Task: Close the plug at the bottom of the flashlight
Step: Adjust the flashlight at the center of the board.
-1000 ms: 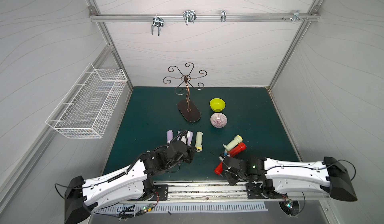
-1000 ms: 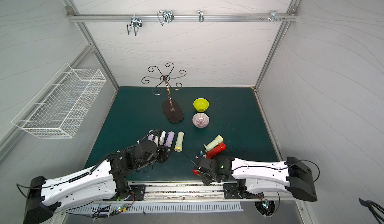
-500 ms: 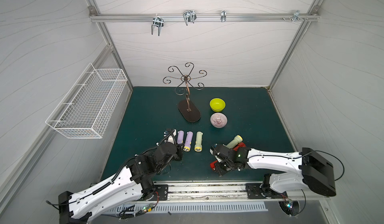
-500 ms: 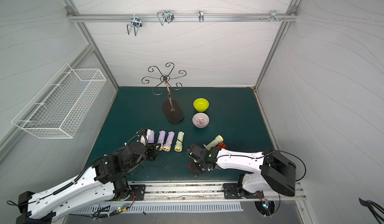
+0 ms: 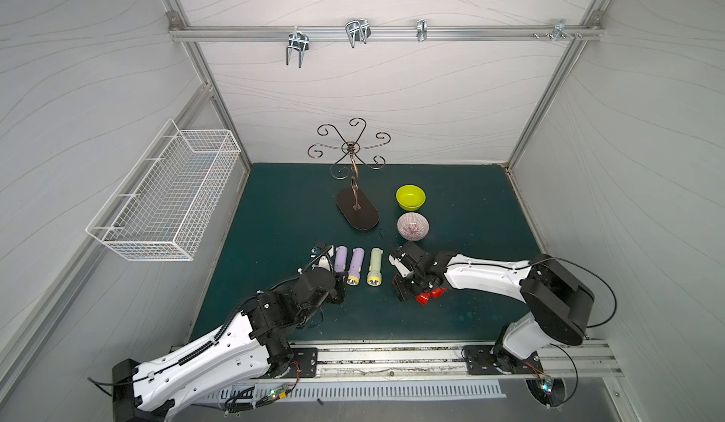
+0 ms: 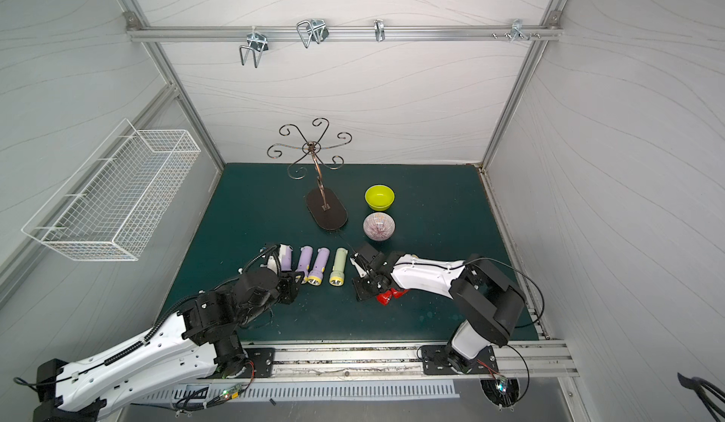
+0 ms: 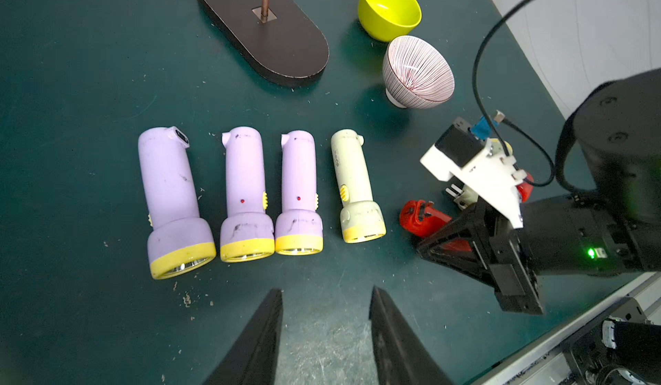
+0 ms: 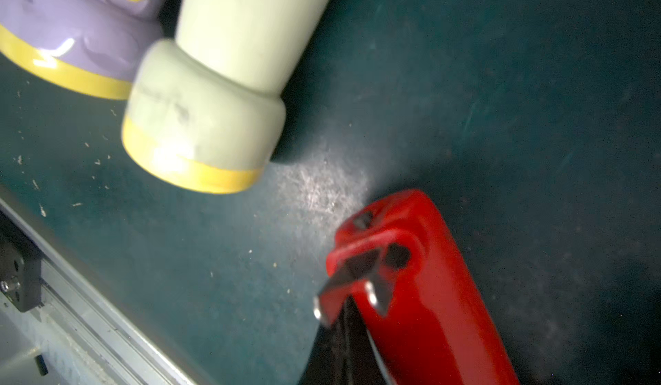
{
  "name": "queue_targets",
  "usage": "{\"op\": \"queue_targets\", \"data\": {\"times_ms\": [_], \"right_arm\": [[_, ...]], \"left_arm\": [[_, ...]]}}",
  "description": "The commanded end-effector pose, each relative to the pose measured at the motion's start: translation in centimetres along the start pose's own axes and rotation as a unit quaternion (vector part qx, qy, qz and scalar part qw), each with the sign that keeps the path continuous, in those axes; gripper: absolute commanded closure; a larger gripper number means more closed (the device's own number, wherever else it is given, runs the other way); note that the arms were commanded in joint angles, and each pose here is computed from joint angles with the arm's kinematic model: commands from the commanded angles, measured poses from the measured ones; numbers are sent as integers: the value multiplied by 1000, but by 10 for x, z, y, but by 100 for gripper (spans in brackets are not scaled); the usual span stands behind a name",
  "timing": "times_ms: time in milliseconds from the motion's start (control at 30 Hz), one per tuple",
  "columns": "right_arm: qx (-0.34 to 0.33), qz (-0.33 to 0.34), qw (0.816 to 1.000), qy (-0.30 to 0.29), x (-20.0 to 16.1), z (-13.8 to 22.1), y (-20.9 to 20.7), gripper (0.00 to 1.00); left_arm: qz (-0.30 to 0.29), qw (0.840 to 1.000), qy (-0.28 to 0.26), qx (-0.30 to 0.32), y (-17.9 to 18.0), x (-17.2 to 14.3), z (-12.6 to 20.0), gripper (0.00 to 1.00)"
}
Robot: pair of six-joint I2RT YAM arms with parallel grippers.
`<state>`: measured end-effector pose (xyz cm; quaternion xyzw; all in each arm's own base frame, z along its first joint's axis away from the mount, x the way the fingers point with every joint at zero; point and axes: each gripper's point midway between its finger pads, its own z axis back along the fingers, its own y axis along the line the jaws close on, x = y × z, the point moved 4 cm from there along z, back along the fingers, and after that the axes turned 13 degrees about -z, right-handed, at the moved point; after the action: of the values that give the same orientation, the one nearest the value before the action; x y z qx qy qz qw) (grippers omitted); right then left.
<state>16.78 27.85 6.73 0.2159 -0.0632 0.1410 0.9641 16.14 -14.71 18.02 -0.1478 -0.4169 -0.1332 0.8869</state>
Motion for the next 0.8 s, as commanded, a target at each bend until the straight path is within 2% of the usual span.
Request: {"op": "queue_targets", "data": {"times_ms": [0,300,500,633,767], "right_arm": [[6,4,1000,-7,12,2,-1,100],[15,-13,998,-52,49,35,-15,100],[29,-15,994,-104,69,82,-17,100],[14,-15,991,-129,67,105,-26,100],[1,-41,991,-128,50,107,-47,100]], "left_arm": [[5,1000,-17,-14,-6,11,-1,55],[-13,998,1,-54,-28,17,-13,53],[-17,995,14,-95,-53,26,-31,51],[-25,991,35,-130,-79,34,-51,52],[-23,986,44,-160,-103,44,-71,52]]}}
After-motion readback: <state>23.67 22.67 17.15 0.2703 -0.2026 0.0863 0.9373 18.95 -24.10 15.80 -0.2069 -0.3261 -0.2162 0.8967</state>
